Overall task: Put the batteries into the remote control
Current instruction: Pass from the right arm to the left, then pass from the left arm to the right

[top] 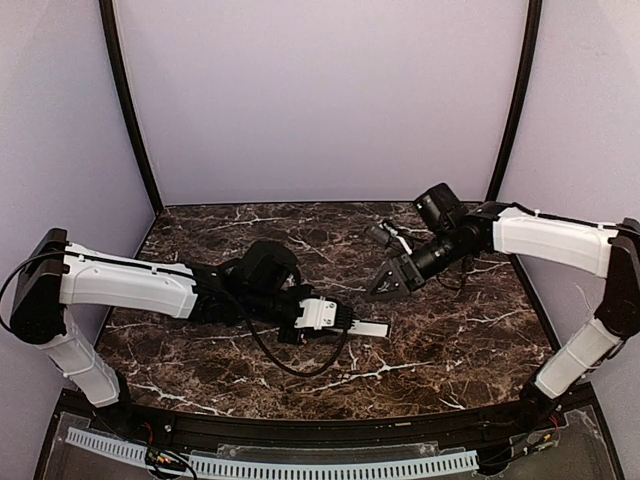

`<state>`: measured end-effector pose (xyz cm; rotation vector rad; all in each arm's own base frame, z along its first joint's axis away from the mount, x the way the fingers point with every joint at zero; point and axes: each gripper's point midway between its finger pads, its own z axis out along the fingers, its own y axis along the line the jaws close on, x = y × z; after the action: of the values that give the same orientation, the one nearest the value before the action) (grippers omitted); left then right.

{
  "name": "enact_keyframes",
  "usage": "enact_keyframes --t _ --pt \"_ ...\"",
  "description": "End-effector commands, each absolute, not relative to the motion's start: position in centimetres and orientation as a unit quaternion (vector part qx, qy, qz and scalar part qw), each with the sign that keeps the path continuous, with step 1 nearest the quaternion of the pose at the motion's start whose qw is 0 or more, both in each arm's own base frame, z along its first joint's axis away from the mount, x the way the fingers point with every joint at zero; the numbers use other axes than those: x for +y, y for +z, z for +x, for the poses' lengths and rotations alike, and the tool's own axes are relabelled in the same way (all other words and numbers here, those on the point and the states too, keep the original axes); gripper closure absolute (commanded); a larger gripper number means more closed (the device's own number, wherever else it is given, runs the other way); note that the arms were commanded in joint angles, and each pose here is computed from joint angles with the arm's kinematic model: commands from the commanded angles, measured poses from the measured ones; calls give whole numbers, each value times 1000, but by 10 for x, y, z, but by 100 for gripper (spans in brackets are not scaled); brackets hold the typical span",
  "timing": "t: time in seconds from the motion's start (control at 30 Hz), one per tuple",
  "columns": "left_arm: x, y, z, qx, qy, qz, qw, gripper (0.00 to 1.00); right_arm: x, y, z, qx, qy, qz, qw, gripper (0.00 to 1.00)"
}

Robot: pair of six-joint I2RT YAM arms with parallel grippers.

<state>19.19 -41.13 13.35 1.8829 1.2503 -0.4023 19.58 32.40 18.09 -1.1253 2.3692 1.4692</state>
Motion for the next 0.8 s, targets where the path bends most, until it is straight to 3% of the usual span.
enact_keyframes --t 0.0,0.17,0.5,0.77 --pt "-415 174 187 508 -229 706 437 100 304 250 232 758 461 -387 251 15" --pt "-410 197 190 539 -298 661 429 99 287 271 225 734 436 -405 327 3" --pt "-403 237 189 564 -423 589 396 100 291 260 197 700 495 -429 284 6" --pt "-405 263 201 568 -484 507 431 100 304 282 204 649 555 -404 328 5"
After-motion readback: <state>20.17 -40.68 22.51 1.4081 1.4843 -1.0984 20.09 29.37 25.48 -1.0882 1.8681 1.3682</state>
